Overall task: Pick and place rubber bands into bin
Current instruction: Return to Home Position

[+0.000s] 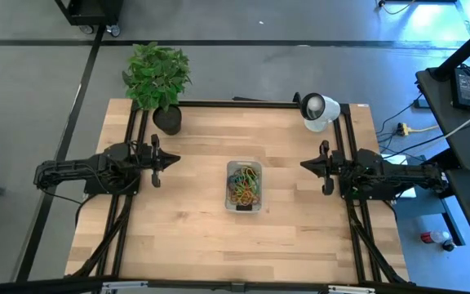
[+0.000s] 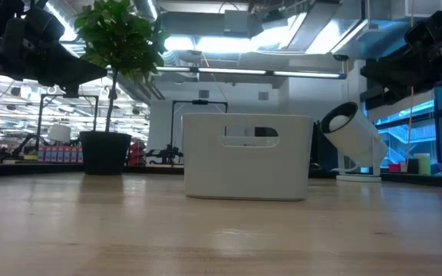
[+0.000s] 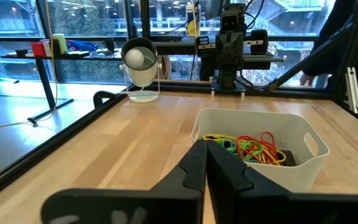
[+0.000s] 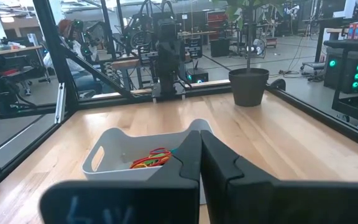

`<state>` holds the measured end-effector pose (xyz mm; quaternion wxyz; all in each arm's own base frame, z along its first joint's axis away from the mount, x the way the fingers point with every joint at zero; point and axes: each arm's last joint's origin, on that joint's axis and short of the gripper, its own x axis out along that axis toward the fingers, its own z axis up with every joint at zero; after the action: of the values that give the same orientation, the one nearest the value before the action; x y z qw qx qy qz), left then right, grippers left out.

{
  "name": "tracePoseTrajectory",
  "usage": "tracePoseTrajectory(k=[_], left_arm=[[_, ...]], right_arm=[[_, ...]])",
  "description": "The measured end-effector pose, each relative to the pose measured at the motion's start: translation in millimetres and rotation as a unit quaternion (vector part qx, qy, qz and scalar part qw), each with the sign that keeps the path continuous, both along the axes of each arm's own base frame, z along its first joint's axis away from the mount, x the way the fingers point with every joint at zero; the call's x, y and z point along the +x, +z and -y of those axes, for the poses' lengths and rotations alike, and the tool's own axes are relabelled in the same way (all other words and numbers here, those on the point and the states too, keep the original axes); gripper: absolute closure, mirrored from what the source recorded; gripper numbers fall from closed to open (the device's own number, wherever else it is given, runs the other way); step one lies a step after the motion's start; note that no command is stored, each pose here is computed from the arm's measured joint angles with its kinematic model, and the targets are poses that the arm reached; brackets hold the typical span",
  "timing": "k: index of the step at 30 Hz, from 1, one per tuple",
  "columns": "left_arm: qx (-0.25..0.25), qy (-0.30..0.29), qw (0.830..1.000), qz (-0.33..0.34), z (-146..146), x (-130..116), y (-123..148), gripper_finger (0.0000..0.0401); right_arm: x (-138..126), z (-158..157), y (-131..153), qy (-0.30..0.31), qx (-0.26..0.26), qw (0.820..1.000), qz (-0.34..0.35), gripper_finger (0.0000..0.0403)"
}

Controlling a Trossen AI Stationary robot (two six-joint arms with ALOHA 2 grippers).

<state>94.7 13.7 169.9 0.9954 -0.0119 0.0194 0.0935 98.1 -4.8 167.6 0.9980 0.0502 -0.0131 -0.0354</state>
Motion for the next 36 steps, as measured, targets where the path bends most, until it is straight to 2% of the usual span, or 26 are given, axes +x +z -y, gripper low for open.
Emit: tracePoseTrajectory(k=[36], left_arm=[[0.0,0.0,1.0,0.0,0.0,0.0,0.1,0.0394]], right_arm=[[0.0,0.0,0.1,0.0,-0.001,1.0,0.0,0.0391]])
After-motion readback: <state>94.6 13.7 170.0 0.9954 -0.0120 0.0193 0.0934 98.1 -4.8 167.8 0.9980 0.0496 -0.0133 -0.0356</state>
